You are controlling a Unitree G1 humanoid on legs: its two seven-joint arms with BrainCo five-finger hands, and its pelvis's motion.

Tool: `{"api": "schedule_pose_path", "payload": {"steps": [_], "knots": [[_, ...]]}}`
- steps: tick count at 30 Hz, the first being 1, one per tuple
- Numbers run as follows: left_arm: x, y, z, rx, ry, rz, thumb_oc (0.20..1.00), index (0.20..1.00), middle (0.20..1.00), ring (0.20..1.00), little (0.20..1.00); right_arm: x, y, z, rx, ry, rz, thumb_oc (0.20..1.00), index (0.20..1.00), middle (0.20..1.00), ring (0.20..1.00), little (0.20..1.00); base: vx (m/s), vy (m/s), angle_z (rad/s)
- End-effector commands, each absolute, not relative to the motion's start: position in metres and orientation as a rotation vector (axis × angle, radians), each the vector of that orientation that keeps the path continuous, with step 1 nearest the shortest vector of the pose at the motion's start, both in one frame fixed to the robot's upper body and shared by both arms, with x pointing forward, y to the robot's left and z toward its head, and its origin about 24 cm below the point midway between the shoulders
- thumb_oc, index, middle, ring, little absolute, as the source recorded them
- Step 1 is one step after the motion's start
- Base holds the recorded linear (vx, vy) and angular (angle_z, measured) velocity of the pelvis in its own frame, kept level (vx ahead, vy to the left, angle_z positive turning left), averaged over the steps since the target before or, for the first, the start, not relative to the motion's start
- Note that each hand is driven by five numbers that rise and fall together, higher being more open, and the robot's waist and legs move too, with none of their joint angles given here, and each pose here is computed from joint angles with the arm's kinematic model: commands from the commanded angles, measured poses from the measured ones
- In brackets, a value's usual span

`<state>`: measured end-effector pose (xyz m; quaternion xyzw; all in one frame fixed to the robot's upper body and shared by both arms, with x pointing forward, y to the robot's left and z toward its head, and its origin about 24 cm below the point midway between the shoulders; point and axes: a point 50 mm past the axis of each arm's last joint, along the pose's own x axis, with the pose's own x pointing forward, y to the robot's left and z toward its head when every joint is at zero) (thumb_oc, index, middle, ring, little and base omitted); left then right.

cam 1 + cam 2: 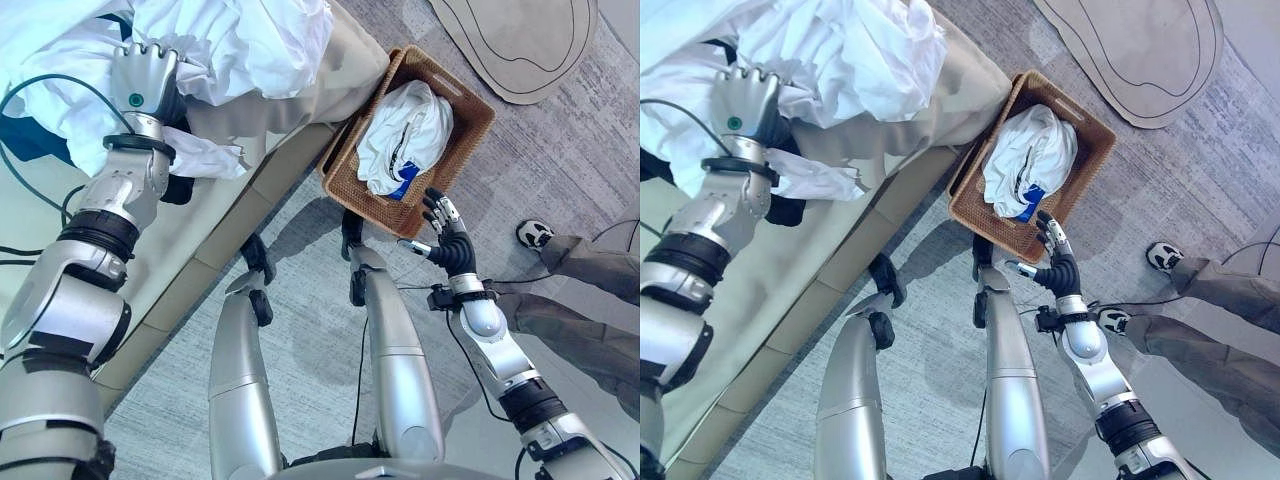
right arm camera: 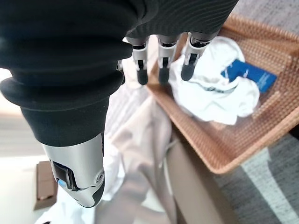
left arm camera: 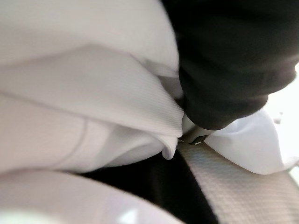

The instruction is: Pick up clothes into the bucket

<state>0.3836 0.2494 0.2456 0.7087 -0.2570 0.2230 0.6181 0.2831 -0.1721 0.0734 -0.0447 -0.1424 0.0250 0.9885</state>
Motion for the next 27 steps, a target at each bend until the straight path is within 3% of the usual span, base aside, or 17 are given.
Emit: {"api": "schedule_pose_path", "payload": {"steps": [1, 13, 27], "knots": [[0.372, 0.244, 0.207, 1.544, -0.596, 0.428, 0.200, 0.200, 0.200, 0.200, 0.200, 0.270, -0.176, 0.066, -0.094, -0.291, 0.051, 1.000, 1.000, 1.000, 1.000, 1.000, 0.00, 0.000, 0.00], [0.329, 0.192, 0.162, 1.090, -0.706, 0.192, 0.200, 0.200, 0.200, 0.200, 0.200, 0.289, -0.176, 0.063, -0.135, -0.238, -0.010, 1.000, 1.000, 1.000, 1.000, 1.000, 0.05, -0.023, 0.15], [0.291, 0.168, 0.186, 0.860, -0.879, 0.025, 0.200, 0.200, 0.200, 0.200, 0.200, 0.292, -0.169, 0.066, -0.291, -0.244, 0.063, 1.000, 1.000, 1.000, 1.000, 1.000, 0.07, -0.026, 0.06]]}}
